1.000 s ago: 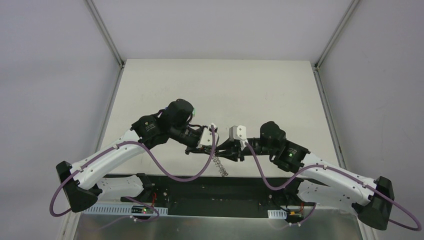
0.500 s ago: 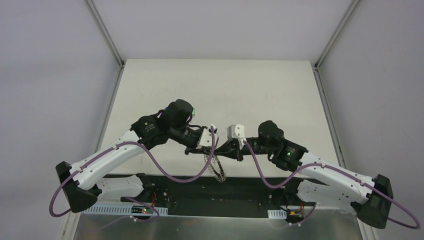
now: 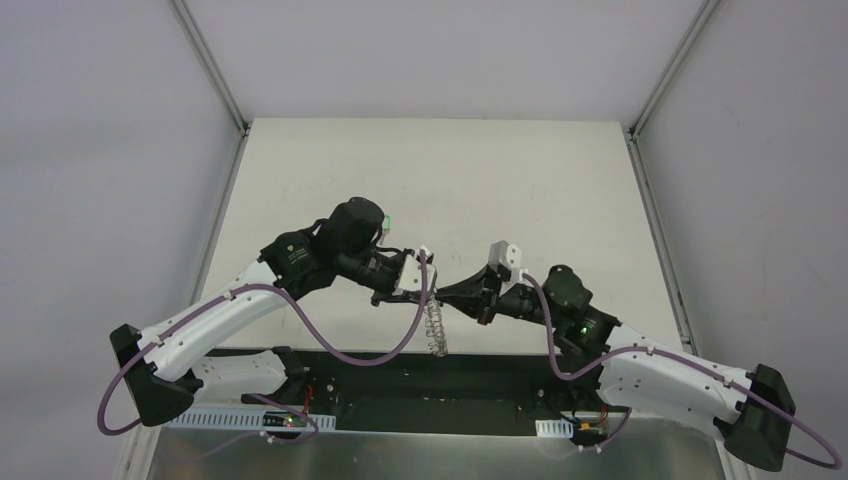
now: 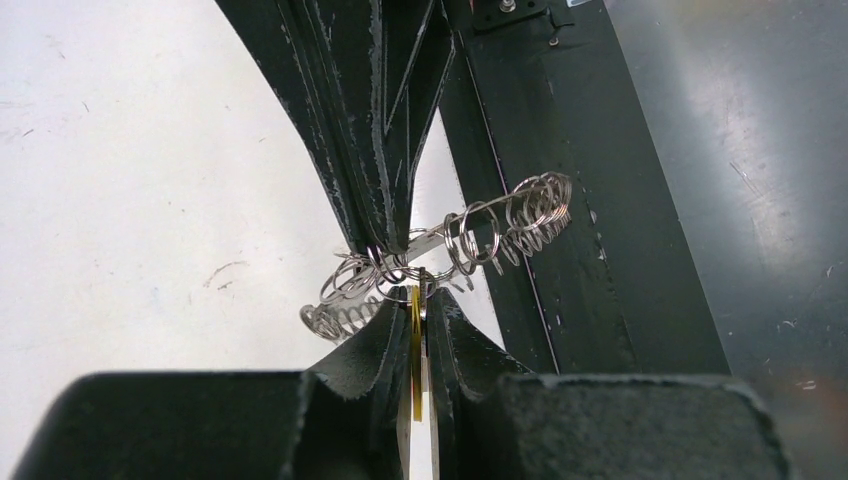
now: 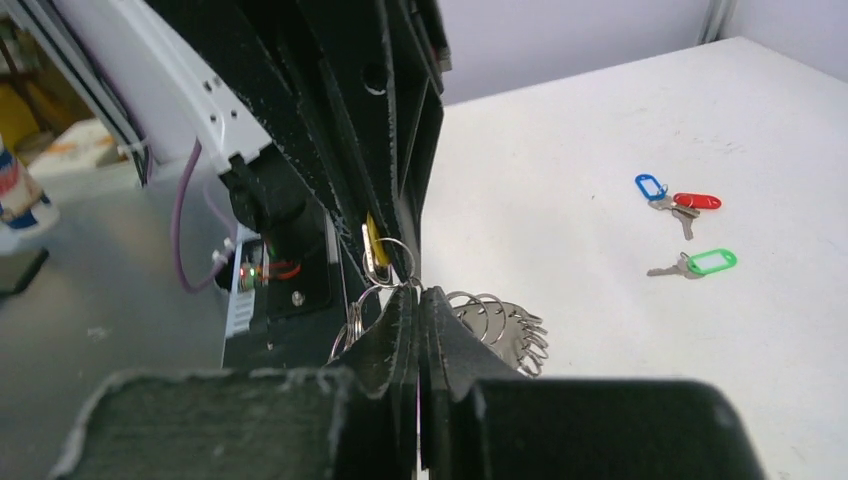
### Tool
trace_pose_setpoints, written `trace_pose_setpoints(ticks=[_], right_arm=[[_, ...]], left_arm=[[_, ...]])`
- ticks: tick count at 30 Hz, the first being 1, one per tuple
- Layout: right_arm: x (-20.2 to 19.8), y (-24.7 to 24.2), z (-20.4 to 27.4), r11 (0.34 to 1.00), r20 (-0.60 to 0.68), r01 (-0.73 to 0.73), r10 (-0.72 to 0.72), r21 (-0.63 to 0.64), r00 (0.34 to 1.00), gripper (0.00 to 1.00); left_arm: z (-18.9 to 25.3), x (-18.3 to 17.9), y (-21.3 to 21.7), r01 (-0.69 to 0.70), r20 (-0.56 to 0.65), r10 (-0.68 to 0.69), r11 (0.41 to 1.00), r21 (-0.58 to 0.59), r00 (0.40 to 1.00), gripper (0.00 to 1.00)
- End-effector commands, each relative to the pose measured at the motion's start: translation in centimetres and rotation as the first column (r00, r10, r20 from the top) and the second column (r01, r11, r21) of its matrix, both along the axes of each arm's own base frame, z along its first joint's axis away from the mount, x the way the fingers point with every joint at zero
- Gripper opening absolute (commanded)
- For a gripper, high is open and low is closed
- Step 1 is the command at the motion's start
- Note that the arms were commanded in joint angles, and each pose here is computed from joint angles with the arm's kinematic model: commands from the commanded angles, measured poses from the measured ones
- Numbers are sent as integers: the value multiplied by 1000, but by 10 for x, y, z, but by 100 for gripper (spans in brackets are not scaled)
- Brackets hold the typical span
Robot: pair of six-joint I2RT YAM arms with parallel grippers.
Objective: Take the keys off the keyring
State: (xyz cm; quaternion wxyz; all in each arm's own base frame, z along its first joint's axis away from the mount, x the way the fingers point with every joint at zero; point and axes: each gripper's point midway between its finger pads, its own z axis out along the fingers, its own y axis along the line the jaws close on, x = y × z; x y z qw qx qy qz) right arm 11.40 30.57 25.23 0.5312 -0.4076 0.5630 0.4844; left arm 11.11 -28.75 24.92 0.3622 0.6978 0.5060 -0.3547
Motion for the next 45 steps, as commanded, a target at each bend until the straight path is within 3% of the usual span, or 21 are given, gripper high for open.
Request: trace_pose_setpoints(ticks=[1,8,12,15,19,25,30,45], right_arm=[[18,-14,65,924,-28,131,-129,358,991,0],[29,-29,72,840,-85,214,-198,499,976,0],[26,-29,65,843,-70,199,-190,500,979,1],[20,-27,54,875,-46,169,-167,454,985,29],[12,-30,45,916,24,142,-163,375,986,39],[-5,-27,16,997,148,40,-50,70,988,39],[-13,-21,9,991,208,-47,73,-129,975,39],[-23,1,13,955,230,-198,248,-222,941,39]], left_arm=[[11,-10,0,51,8,-50,998,-45,999,0],[12,-9,0,45,13,-45,998,-44,999,0],[12,-8,1,40,16,-40,998,-43,999,0],[12,-8,1,38,20,-37,998,-42,999,0],[12,-8,1,40,18,-39,998,-43,999,0],[13,-9,0,47,14,-46,998,-48,999,0],[13,-11,0,60,8,-59,997,-53,998,0],[13,-18,-1,92,-4,-92,994,-63,996,0]])
